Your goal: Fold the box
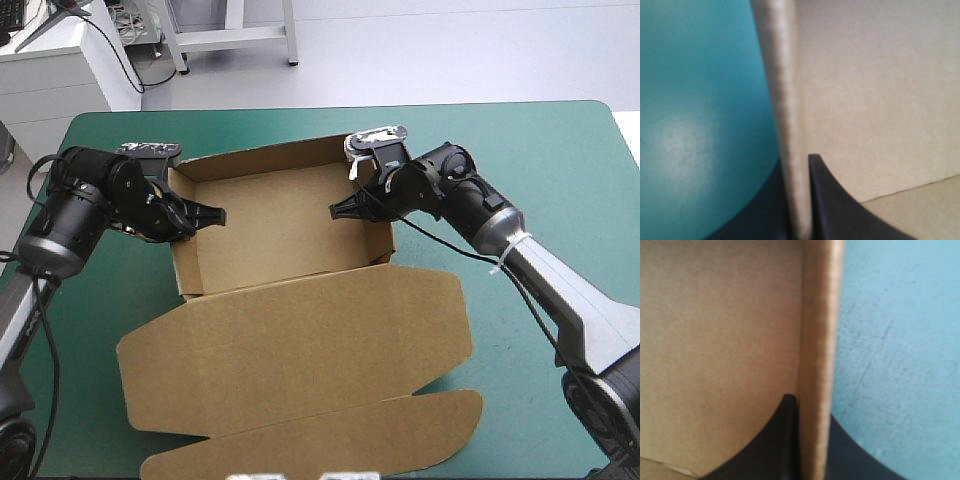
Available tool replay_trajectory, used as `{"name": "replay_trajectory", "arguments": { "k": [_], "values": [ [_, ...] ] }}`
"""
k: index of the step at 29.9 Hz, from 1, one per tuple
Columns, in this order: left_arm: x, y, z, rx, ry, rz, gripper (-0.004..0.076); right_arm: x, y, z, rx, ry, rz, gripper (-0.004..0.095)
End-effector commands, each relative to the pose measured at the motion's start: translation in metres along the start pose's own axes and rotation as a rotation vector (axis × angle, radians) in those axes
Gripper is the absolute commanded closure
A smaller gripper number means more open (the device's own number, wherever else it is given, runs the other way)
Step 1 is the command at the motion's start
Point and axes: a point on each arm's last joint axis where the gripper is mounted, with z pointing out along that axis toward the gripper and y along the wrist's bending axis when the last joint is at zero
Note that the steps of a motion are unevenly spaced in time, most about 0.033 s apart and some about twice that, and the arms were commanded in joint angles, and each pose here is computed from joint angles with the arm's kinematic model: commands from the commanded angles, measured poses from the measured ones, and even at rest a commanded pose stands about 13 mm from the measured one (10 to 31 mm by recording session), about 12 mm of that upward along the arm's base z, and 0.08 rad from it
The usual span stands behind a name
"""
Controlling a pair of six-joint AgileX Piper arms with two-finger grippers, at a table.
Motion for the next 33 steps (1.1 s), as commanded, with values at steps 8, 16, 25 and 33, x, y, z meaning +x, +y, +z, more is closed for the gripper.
{"name": "replay_trajectory", "arguments": {
  "k": [8, 16, 25, 33],
  "values": [
    [-0.051, -0.043, 0.026, 0.059, -0.118, 0.119, 0.0732, 0.006, -0.070, -0.025, 0.201, 0.206, 0.083, 0.0908],
    [-0.065, -0.078, 0.084, 0.081, -0.014, 0.167, 0.0732, 0.025, -0.077, 0.010, 0.200, 0.361, 0.102, 0.0908],
    [-0.061, -0.086, 0.116, 0.130, 0.079, 0.274, 0.0732, 0.034, -0.074, 0.041, 0.137, 0.450, 0.112, 0.0908],
    [-0.059, -0.086, 0.116, 0.139, 0.103, 0.295, 0.0693, 0.035, -0.081, 0.040, 0.213, 0.452, 0.121, 0.0892]
  ]
}}
